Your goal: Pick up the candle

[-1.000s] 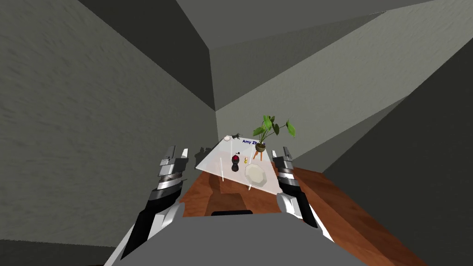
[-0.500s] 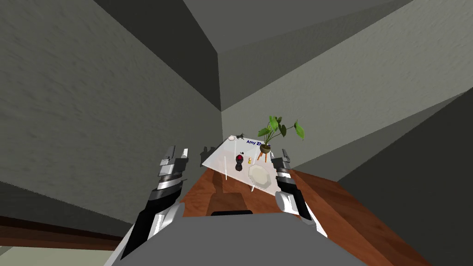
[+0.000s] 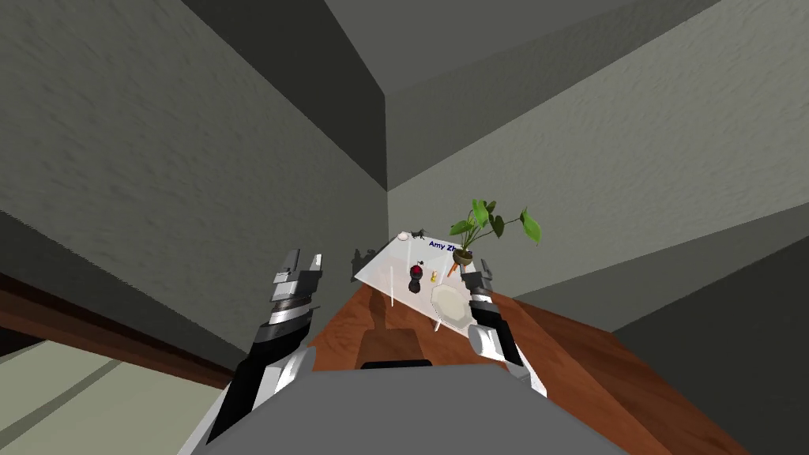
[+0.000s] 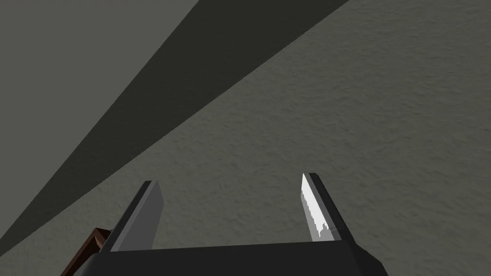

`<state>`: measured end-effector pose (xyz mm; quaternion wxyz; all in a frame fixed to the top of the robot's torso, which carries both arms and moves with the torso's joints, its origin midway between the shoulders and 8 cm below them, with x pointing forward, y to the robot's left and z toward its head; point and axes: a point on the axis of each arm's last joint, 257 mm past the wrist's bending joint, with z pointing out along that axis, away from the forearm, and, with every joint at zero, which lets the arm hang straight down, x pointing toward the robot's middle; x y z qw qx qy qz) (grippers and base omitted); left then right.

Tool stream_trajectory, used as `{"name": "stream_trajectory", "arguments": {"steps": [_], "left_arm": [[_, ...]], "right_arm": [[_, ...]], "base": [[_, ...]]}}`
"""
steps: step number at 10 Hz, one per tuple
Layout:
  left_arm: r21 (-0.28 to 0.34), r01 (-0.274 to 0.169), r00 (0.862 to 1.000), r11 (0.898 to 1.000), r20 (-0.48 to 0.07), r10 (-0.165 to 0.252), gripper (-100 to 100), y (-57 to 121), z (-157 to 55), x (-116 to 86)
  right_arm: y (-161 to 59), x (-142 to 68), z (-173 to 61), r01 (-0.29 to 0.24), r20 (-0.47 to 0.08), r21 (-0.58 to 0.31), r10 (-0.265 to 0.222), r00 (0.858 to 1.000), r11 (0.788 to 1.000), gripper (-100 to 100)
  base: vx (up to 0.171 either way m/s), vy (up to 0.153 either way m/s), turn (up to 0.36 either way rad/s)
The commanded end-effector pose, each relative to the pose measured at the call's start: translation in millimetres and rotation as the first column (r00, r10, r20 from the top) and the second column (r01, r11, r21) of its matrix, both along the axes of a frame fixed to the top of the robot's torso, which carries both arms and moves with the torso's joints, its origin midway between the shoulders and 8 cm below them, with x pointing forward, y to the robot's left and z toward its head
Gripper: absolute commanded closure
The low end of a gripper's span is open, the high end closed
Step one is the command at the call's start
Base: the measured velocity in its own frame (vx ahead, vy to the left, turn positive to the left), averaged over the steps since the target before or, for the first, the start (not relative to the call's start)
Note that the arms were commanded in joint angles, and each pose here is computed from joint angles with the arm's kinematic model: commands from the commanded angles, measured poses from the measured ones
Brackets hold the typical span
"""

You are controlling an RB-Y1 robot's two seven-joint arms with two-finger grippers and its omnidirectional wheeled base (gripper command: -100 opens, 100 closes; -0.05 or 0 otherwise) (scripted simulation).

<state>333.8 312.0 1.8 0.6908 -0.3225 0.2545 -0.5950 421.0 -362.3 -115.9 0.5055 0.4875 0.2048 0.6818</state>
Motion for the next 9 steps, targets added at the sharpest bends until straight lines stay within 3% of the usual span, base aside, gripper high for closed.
{"name": "stream_trajectory", "arguments": {"steps": [1, 4, 5, 6, 9], "left_arm": [[0.000, 0.000, 1.000, 1.000, 0.000, 0.000, 0, 0.0, 0, 0], [0.000, 0.000, 1.000, 1.000, 0.000, 0.000, 0, 0.1, 0, 0], [0.000, 0.000, 1.000, 1.000, 0.000, 0.000, 0, 0.0, 0, 0], [0.000, 0.000, 1.000, 1.000, 0.000, 0.000, 0, 0.1, 0, 0], [0.000, 0.000, 1.000, 1.000, 0.000, 0.000, 0, 0.0, 0, 0]], "right_arm": [[-6, 1, -15, -0.008, -0.018, 0.047, 0.009, 1.000, 0.999, -100], [-21, 13, -40, -0.028, -0.024, 0.184, 0.033, 0.999, 0.982, -100], [-24, 13, -54, -0.023, -0.048, 0.203, 0.033, 0.998, 0.979, -100], [-30, 18, -56, -0.031, -0.032, 0.258, 0.040, 0.999, 0.966, -100], [-44, 21, -94, -0.018, -0.071, 0.362, 0.047, 0.996, 0.932, -100]], "base": [[-0.006, -0.004, 0.105], [-0.008, -0.005, 0.174], [-0.007, -0.009, 0.119], [-0.011, -0.009, 0.186], [-0.011, -0.010, 0.169]]}}
